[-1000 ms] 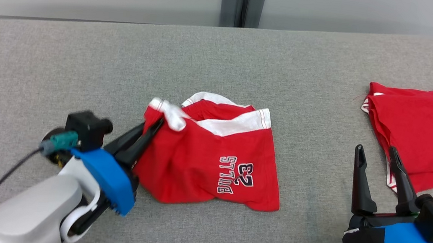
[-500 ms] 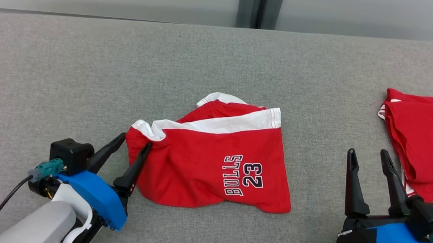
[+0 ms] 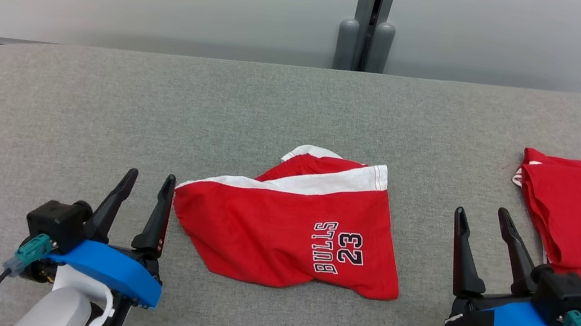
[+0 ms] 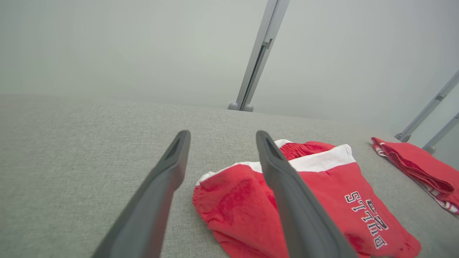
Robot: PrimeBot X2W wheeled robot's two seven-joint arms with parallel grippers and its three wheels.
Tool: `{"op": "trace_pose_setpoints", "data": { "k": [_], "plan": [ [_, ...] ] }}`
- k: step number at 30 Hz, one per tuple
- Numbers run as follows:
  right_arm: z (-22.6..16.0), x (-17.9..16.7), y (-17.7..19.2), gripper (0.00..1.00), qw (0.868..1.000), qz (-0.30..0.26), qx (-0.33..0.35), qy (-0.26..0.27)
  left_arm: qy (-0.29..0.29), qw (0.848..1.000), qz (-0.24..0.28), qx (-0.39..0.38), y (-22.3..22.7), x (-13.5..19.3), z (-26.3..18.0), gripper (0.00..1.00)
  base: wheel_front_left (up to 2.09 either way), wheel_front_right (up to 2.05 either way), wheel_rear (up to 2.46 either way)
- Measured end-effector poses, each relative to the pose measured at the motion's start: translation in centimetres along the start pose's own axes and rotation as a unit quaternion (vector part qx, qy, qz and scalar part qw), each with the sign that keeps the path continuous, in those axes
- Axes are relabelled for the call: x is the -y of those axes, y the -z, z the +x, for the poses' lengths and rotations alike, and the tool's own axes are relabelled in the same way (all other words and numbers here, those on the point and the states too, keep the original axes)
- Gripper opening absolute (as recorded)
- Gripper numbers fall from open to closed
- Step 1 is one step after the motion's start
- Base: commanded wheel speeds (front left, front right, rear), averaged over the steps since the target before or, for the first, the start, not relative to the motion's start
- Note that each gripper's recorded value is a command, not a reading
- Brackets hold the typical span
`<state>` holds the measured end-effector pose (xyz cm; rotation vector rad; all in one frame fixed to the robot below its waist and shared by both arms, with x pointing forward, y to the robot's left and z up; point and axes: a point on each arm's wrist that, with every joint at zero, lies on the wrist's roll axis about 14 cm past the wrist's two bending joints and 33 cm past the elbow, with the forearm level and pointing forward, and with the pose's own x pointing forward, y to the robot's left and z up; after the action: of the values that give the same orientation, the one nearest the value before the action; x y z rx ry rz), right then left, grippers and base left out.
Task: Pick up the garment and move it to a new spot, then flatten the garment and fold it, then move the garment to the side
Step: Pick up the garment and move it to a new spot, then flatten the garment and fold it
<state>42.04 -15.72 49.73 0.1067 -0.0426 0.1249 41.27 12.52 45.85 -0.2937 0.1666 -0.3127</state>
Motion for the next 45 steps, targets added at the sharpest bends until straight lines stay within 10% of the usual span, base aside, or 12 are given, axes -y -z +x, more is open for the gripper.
{"op": "trace_pose_setpoints", "data": {
  "k": [20,45],
  "plan": [
    [-1.9,-3.0,1.4,1.0,0.999,0.017,-0.021,-0.037,-0.119,0.992,-0.028,0.041,0.7,-2.4,-6.2,1.0,0.0,0.0,0.0],
    [-0.8,-3.2,2.7,1.0,0.998,0.011,-0.04,-0.043,-0.128,0.991,-0.031,0.032,1.7,-2.7,-6.0,1.0,0.0,0.0,0.0]
  ]
}}
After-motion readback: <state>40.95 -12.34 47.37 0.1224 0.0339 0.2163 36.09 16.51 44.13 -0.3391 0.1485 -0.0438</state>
